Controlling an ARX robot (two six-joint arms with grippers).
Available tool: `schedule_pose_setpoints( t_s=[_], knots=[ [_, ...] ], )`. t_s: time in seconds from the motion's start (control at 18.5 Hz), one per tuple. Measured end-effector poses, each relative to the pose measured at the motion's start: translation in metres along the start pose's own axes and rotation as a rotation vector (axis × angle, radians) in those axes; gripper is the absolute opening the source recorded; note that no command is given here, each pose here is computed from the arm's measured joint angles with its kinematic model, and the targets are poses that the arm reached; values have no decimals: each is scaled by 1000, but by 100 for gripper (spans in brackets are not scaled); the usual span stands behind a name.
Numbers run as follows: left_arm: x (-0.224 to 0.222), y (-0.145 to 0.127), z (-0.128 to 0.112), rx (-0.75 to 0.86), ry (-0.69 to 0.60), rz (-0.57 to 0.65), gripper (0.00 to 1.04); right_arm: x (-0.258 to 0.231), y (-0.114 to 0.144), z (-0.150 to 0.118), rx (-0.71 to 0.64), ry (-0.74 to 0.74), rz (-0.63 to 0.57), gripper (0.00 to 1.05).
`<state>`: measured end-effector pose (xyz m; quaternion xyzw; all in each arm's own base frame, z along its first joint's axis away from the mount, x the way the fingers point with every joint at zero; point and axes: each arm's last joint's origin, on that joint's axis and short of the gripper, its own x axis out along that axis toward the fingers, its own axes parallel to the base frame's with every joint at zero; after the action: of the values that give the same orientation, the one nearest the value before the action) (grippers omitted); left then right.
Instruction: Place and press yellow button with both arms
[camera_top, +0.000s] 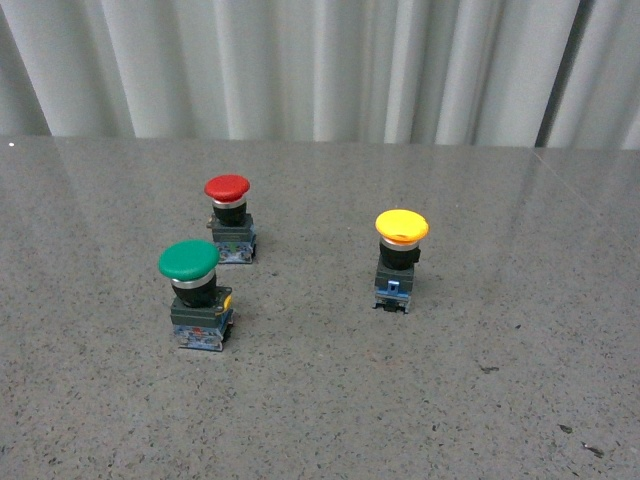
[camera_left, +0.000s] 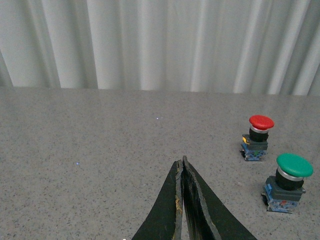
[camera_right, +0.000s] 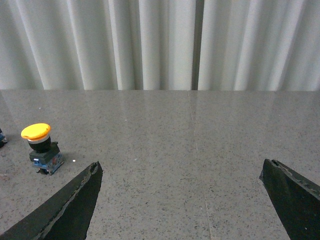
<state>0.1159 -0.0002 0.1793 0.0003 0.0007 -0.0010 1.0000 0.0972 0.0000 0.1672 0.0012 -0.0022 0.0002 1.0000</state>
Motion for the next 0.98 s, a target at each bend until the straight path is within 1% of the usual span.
schedule_pose_setpoints(
  t_s=[0.22, 0.27, 0.54, 0.6, 0.65, 0.76, 0.81, 0.98],
  knots=[
    [-4, 0, -4, 0, -12, 0, 2, 0, 0, 0, 0, 0, 0, 98],
    [-5, 0, -9, 0, -6, 0, 2, 0, 0, 0, 0, 0, 0, 98],
    [-8, 0, -8, 0, -19, 0, 2, 0, 0, 0, 0, 0, 0, 98],
    [-9, 0, -9, 0, -12, 0, 2, 0, 0, 0, 0, 0, 0, 98],
    [-14, 0, -15, 0, 38, -3, 2, 0, 0, 0, 0, 0, 0, 98],
    [-19, 0, -9, 0, -18, 3, 2, 0, 0, 0, 0, -1, 0, 98],
    [-18, 0, -13, 0, 6, 3, 2, 0, 0, 0, 0, -1, 0, 98],
    [-18, 0, -12, 0, -2, 1, 2, 0, 0, 0, 0, 0, 0, 98]
  ],
)
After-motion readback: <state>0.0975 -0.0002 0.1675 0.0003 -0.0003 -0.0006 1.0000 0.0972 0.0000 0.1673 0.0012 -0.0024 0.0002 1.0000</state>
